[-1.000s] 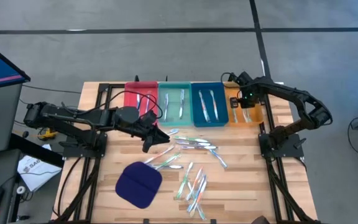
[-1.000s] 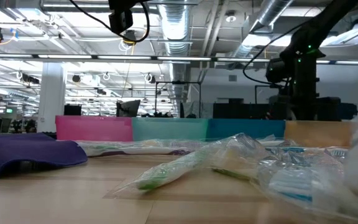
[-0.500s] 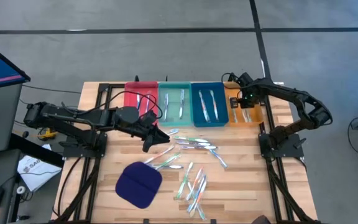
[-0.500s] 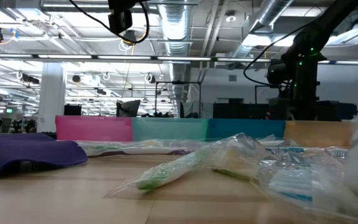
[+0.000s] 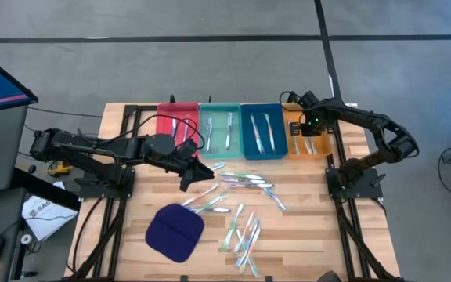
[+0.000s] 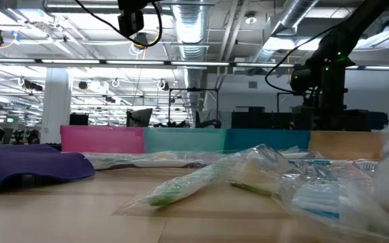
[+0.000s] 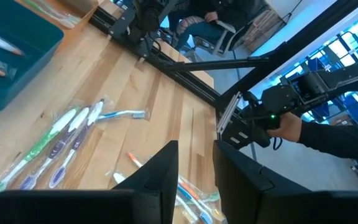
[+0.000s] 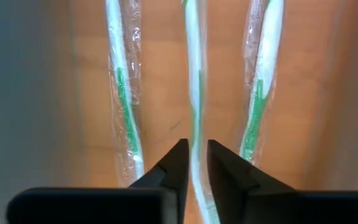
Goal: Pick & Place Toothbrushes
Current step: Put the green toothbrush into the orange bin, then put the orange toothbrush into the blue bin
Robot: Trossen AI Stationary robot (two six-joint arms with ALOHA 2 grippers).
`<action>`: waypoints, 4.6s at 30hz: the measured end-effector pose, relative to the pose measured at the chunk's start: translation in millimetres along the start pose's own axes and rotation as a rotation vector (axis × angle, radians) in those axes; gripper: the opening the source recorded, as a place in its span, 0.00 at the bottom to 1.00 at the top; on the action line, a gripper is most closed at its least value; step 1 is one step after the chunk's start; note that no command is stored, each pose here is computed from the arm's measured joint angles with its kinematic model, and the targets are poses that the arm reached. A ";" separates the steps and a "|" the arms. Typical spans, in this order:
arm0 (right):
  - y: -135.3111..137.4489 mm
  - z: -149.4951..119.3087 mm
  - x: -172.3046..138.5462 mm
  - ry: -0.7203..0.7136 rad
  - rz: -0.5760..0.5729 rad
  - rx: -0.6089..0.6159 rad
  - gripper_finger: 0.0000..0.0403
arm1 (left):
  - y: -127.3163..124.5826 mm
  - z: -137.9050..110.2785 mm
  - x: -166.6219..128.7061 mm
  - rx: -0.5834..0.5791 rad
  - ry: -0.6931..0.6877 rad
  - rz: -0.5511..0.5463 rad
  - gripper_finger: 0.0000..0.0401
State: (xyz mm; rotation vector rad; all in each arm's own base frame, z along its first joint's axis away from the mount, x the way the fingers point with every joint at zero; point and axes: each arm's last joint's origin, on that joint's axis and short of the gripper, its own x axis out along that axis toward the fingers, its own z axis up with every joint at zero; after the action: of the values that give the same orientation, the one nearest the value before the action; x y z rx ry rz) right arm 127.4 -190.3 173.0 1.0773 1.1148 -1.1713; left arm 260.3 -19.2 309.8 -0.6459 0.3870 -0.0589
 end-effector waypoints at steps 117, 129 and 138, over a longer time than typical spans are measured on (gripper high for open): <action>141.6 -292.8 -176.6 -0.235 0.699 -1.186 0.37 | 60.3 -140.5 92.1 0.088 0.650 0.766 0.32; 139.9 -299.1 -175.8 -0.211 0.701 -1.166 0.37 | 72.7 -160.9 80.4 0.042 0.692 0.792 0.35; 136.5 -305.9 -176.9 -0.184 0.712 -1.143 0.36 | 79.2 -158.8 78.6 -0.057 0.702 0.812 0.04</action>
State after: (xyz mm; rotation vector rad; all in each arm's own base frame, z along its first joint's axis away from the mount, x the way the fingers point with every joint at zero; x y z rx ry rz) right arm 229.4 146.2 313.9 0.3567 0.9006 0.0209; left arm 269.3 -60.8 120.5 -0.4684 1.3076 0.5145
